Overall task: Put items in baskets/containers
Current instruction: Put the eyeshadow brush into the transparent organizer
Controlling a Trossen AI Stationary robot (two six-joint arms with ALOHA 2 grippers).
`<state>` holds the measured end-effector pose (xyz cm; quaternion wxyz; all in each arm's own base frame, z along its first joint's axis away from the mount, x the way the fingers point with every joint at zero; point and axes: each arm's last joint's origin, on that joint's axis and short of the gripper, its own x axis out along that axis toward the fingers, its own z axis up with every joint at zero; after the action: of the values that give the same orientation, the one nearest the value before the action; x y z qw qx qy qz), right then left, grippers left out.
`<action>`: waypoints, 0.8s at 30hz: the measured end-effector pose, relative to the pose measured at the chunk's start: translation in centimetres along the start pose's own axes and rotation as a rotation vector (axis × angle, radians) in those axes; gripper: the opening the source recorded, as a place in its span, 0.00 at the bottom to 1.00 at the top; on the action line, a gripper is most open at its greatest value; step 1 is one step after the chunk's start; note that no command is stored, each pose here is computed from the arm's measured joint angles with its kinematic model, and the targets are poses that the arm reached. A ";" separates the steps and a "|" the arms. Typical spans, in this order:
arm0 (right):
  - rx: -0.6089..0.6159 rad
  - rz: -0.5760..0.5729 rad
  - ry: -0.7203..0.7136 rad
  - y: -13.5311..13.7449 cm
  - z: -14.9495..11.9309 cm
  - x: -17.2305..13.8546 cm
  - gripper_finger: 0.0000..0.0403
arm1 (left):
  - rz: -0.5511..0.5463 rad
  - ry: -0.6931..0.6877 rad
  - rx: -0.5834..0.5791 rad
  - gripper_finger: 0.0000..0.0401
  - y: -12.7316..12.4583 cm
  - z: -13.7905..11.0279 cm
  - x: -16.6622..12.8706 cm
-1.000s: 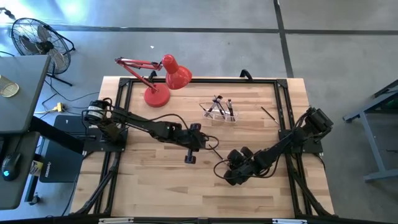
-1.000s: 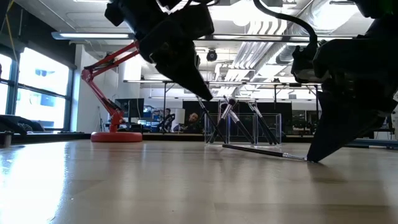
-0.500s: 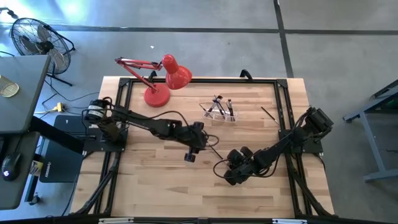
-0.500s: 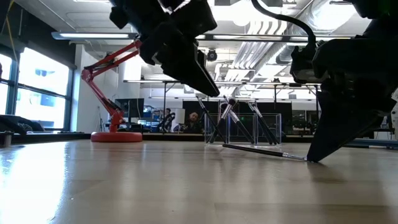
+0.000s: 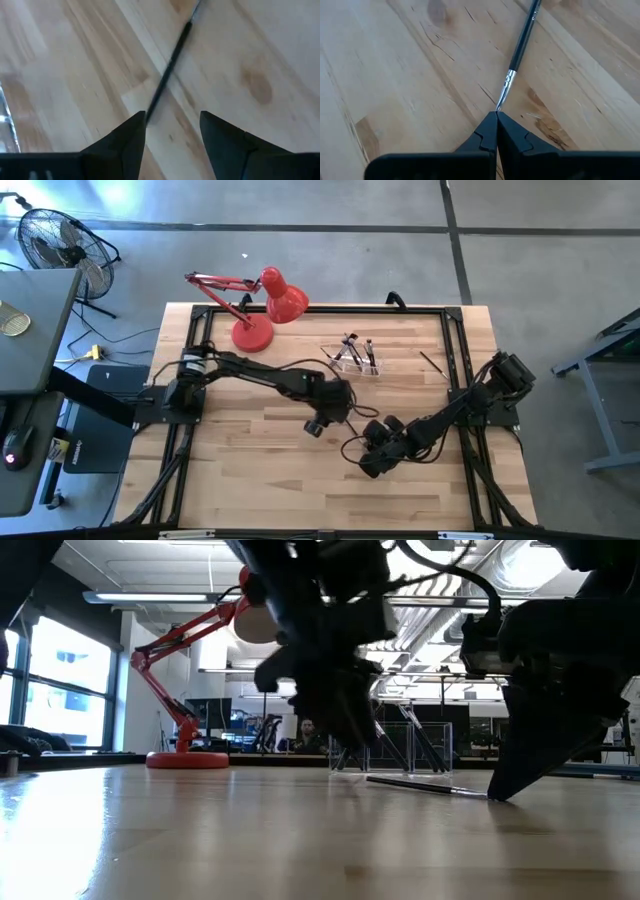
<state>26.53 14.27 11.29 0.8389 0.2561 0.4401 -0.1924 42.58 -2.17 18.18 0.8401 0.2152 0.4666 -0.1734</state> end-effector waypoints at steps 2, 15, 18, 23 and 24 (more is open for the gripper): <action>-0.005 0.003 -0.001 0.0 0.1 0.1 0.00 | -0.008 0.063 0.024 0.44 0.2 0.1 -0.1; -0.095 0.015 0.013 0.0 0.2 0.1 0.00 | -0.012 0.074 0.176 0.31 0.9 1.3 1.0; -0.111 0.009 0.013 0.0 0.1 0.1 0.00 | -0.013 0.072 0.197 0.30 0.8 1.4 1.0; -0.107 0.030 0.002 -0.8 -0.2 0.5 0.00 | -0.027 0.084 0.203 0.30 0.4 1.2 2.5; -0.100 0.041 0.002 -1.0 -0.2 0.6 0.00 | -0.047 0.113 0.204 0.30 0.1 0.9 3.1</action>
<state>26.17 13.59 10.45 0.8540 0.2231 0.4445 -0.1529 44.77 -2.84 15.94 0.7819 0.2979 0.4982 -0.2273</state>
